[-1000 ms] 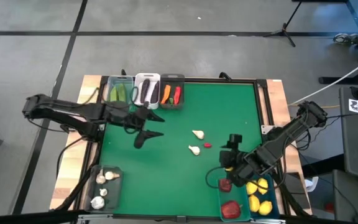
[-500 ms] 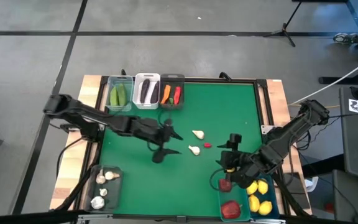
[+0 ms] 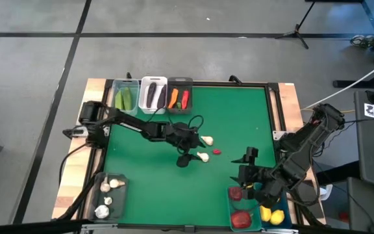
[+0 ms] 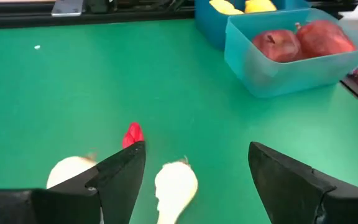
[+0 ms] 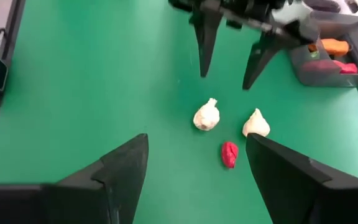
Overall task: Sort produce into baskets
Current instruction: Put the white garlic into the bottom black bin
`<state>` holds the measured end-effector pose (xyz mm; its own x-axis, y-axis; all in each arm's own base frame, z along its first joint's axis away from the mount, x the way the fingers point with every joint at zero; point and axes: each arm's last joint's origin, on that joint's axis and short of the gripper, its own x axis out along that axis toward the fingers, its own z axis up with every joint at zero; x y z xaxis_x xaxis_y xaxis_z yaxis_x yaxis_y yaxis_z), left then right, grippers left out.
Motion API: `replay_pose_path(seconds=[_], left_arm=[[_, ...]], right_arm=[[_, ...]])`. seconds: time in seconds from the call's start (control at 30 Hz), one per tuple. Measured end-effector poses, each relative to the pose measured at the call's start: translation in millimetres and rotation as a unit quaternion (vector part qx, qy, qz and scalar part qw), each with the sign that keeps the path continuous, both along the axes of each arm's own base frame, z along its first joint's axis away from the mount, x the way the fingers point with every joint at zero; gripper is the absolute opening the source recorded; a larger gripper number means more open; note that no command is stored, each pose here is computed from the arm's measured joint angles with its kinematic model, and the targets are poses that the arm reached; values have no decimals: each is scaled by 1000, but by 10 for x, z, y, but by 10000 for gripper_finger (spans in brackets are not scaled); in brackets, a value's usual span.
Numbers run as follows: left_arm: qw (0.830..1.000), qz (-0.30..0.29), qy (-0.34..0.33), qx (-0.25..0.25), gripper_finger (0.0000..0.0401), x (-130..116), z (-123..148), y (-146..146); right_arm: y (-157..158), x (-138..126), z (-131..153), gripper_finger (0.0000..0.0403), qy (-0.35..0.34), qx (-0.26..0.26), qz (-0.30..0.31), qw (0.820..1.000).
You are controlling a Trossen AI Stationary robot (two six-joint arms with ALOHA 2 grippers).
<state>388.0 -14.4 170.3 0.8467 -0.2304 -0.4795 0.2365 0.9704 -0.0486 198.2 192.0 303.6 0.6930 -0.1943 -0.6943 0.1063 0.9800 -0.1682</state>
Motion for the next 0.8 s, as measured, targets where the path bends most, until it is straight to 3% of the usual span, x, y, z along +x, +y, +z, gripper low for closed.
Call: replay_pose_path(seconds=[0.23, 0.43, 0.8], left_arm=[[999, -11, -19, -24, 280, 108, -215, 84], [1000, -15, 3, -25, 280, 136, -433, 81], [1000, -16, 10, -20, 280, 162, -608, 82]], right_arm=[[21, -28, 6, 270, -15, -6, -8, 1000], [23, -16, -10, 270, -13, -10, -10, 1000], [35, -5, -19, 270, -17, -10, -11, 1000]])
